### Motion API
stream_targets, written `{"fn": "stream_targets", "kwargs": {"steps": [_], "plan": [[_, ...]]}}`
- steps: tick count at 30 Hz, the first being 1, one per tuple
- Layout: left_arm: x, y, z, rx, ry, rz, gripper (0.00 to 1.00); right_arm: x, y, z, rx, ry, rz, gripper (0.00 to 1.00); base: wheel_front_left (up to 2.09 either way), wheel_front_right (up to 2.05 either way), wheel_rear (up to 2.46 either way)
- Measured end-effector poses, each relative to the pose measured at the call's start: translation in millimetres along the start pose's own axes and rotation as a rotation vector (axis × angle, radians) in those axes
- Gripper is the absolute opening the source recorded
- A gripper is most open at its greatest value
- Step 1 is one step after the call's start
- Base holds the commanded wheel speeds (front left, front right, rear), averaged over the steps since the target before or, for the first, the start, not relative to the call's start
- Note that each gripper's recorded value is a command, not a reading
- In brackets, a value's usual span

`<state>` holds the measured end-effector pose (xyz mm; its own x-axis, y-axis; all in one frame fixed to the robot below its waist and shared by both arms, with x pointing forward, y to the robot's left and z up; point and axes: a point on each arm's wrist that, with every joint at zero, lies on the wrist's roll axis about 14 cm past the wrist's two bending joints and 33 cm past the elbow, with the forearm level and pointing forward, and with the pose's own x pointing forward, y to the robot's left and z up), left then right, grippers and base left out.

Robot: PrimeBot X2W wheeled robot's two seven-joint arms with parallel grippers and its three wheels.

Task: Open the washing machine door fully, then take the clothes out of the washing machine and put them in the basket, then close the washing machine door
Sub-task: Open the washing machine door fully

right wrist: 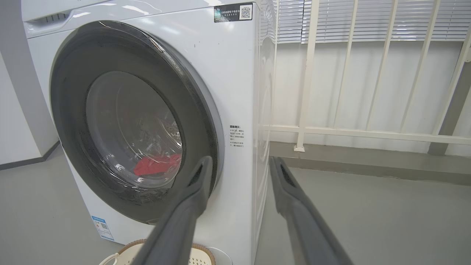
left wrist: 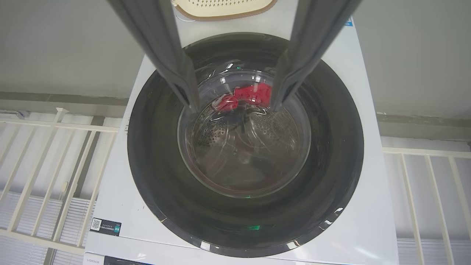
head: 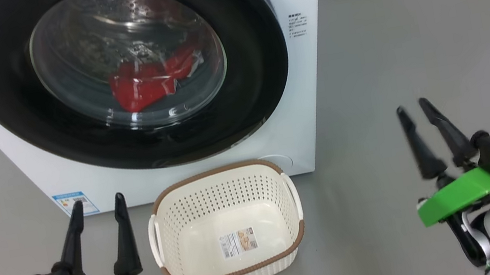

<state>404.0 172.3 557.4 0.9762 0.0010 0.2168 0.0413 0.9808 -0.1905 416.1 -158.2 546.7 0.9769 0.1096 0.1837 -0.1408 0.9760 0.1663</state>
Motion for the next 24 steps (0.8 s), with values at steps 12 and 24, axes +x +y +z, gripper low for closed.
{"fn": "stream_targets", "kwargs": {"steps": [12,24], "plan": [[28,3,-5,0.008,-0.02,0.004,1.0,60,-7,17,0.434,-0.119,-0.051,0.0,0.0,0.0,0.0],[59,9,-25,0.028,-0.013,0.003,1.0,142,0,-5,0.78,0.02,0.064,0.0,0.0,0.0,0.0]]}}
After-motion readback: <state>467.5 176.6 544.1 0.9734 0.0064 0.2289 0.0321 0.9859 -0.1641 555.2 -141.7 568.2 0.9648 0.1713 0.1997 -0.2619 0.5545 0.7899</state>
